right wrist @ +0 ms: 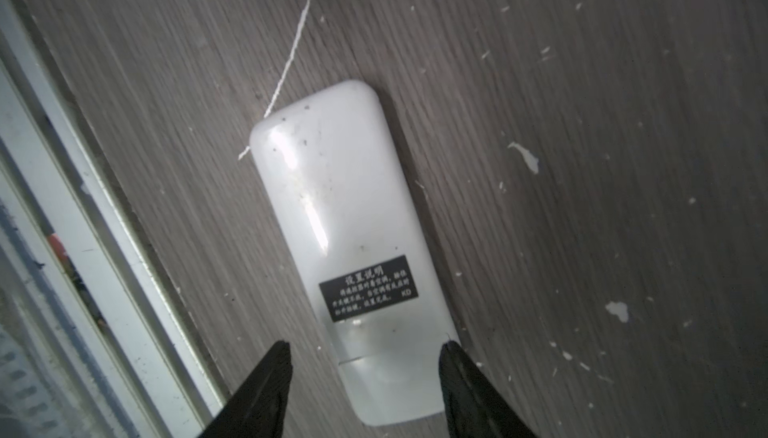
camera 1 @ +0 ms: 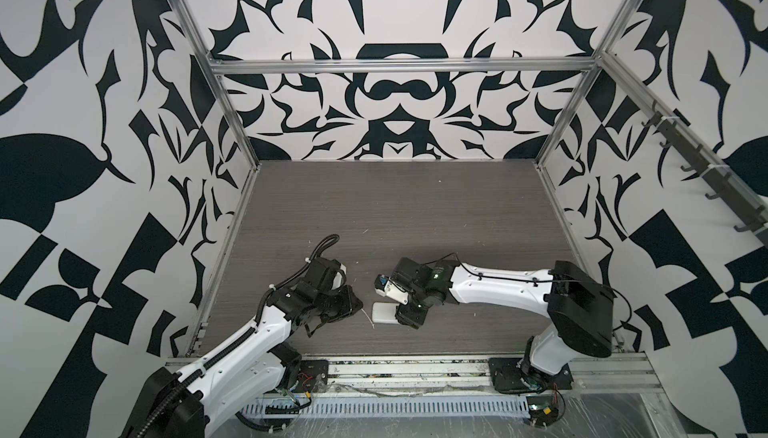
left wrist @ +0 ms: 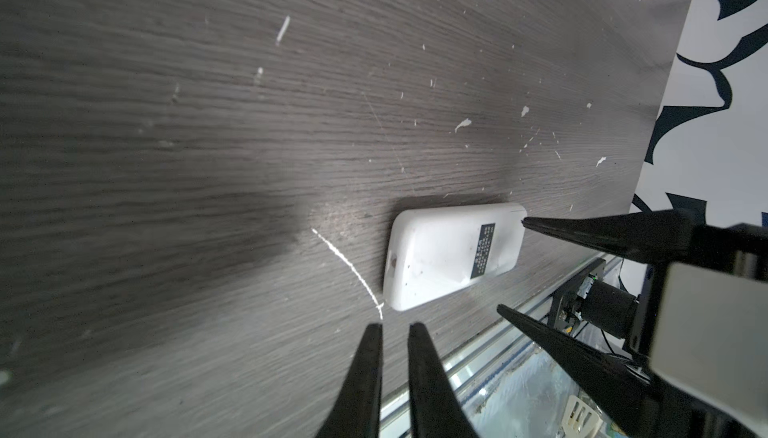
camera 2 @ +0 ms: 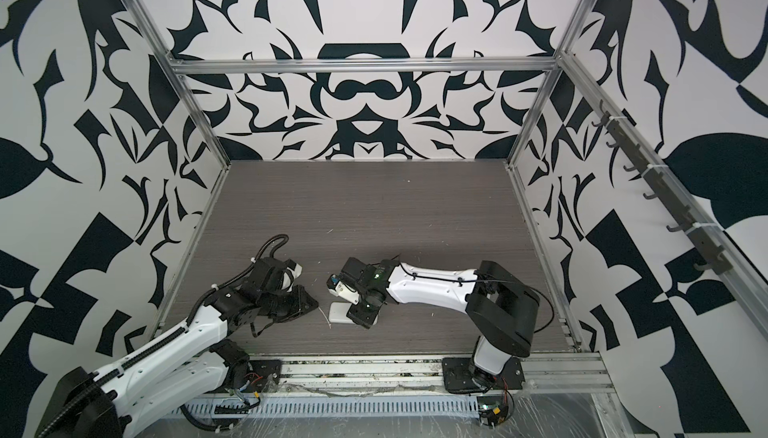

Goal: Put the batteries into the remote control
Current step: 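Grasp the remote's end with the right gripper and lift it on edge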

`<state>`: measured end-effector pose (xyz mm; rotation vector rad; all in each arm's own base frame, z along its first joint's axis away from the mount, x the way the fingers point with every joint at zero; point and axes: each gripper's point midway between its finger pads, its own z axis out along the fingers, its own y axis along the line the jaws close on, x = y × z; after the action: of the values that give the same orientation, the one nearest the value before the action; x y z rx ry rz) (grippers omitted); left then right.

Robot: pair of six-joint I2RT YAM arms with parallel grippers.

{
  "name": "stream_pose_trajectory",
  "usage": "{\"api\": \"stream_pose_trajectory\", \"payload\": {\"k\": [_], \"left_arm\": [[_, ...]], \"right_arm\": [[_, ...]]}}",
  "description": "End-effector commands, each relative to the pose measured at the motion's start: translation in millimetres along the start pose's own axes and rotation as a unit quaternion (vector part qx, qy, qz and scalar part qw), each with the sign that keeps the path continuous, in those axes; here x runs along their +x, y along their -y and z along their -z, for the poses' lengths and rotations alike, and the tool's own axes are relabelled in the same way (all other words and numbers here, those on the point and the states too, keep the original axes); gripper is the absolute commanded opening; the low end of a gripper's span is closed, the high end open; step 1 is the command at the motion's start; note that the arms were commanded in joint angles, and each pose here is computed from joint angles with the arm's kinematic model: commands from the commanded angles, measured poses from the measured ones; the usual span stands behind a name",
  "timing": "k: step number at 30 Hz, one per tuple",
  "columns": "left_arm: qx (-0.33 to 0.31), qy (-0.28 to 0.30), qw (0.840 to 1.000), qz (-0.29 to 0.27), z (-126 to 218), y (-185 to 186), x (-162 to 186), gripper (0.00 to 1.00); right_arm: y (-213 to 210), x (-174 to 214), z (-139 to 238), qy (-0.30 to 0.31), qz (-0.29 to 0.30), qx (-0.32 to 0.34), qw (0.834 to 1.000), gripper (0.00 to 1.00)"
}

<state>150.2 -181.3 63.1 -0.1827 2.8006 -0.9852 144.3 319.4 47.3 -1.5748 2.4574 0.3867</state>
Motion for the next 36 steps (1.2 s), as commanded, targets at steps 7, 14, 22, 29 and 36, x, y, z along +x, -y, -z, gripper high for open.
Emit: {"api": "stream_pose_trajectory", "payload": {"k": [7,14,22,29,36], "left_arm": [[0.012,-0.017,1.000,0.023,0,-3,2,0.17],[0.012,-0.015,0.999,0.031,0,-5,0,0.17],[0.021,-0.007,0.999,0.039,3,-5,-1,0.16],[0.030,0.001,0.999,0.045,5,-5,-2,0.16],[0.039,0.001,0.998,0.050,6,-4,-4,0.16]], "right_arm": [[-4,-6,-12,-0.035,0.068,0.051,0.996,0.58],[-5,3,-16,-0.057,0.080,0.088,0.991,0.57],[-8,13,-34,-0.104,0.111,0.129,0.980,0.57],[3,21,-40,-0.137,0.125,0.167,0.968,0.56],[9,18,-40,-0.140,0.137,0.183,0.963,0.41]]}}
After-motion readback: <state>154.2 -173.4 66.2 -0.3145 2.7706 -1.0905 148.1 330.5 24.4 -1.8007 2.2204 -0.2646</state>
